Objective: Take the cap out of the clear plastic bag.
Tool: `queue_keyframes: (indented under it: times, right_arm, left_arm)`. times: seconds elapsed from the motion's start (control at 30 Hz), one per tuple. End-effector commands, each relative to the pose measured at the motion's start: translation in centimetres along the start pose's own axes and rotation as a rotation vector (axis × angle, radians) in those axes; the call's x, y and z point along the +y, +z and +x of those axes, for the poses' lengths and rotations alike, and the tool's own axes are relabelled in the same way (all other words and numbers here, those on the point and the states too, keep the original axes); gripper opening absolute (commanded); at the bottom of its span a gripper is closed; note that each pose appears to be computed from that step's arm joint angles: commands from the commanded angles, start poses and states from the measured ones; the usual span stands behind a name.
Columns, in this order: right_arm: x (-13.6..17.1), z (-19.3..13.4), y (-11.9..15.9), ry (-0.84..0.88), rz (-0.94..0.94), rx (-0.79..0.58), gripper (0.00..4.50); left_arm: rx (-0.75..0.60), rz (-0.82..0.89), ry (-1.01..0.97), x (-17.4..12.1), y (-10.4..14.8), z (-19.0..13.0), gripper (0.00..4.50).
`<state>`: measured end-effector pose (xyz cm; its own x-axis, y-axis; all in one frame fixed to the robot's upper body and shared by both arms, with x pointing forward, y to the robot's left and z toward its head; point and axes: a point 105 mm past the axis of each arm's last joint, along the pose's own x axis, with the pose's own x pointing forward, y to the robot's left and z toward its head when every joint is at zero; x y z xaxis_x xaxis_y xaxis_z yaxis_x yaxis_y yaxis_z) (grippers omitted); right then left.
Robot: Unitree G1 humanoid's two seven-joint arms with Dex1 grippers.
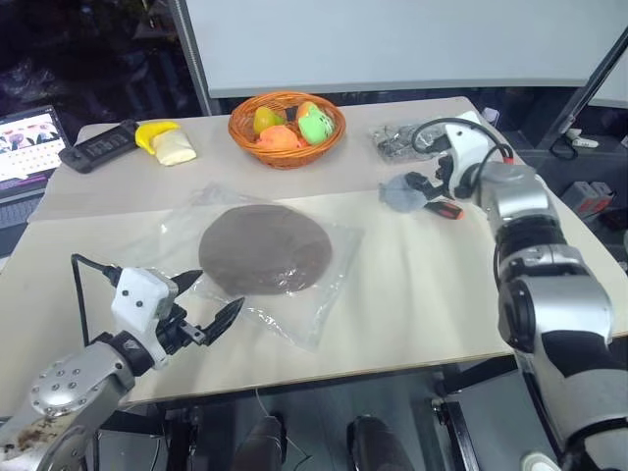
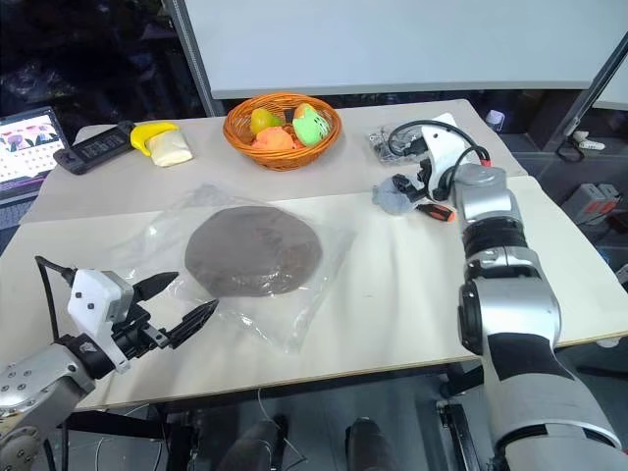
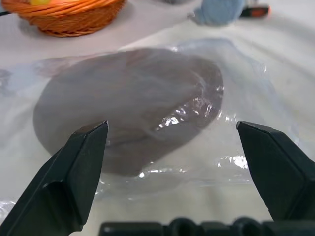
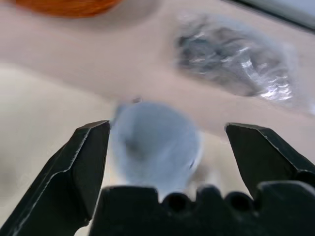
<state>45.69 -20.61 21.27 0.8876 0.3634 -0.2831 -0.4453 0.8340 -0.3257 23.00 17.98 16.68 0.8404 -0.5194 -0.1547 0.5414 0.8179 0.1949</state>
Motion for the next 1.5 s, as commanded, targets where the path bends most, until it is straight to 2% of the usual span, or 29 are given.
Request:
queue_keyframes:
  times: [0.03, 0.1, 0.27, 0.4, 0.53, 0.67, 0.8, 0.93, 1.13, 1.3, 1.5]
  right_arm:
    - [7.5, -5.1, 3.6, 0.531, -0.097, -0.243, 4.44]
    - [10.4, -7.9, 2.9, 0.731, -0.089, -0.243, 4.44]
    - [14.0, -10.9, 0.7, 0.921, -0.166, -0.157, 4.44]
    - [14.9, -10.4, 0.4, 0.884, -0.209, -0.159, 4.44]
    - [15.2, -8.7, 0.9, 0.771, -0.163, -0.176, 4.44]
    - [17.1, -9.3, 0.2, 0.847, -0.103, -0.168, 4.44]
    - [18.3, -10.2, -0.5, 0.897, -0.127, -0.135, 4.44]
    - [17.9, -10.2, -0.1, 0.865, -0.102, -0.142, 4.44]
    - [17.1, -10.1, 0.2, 0.804, -0.096, -0.147, 4.44]
    - [16.4, -10.2, 0.3, 0.762, -0.094, -0.149, 4.44]
    - [16.2, -10.1, 0.7, 0.732, -0.081, -0.170, 4.44]
  left_arm:
    - [0.004, 0.097, -0.097, -1.4, 0.6, 0.6, 4.50]
    - [0.023, 0.131, -0.114, -1.3, 0.3, 0.9, 4.50]
    - [0.058, 0.195, -0.147, -0.9, -0.1, 0.8, 4.50]
    - [0.123, 0.263, -0.154, -0.5, -1.2, -0.2, 4.50]
    - [0.210, 0.376, -0.127, 0.7, -2.4, -2.5, 4.50]
    - [0.229, 0.518, -0.079, 1.8, -3.3, -2.6, 4.50]
    - [0.229, 0.627, -0.023, 3.2, -4.0, -1.7, 4.50]
    - [0.212, 0.807, 0.049, 5.0, -4.2, 0.3, 4.50]
    - [0.134, 1.118, 0.055, 5.3, -5.5, 4.6, 4.50]
    - [0.062, 1.249, 0.030, 4.7, -7.3, 9.0, 4.50]
    - [-0.040, 1.324, 0.066, 3.2, -6.9, 14.8, 4.50]
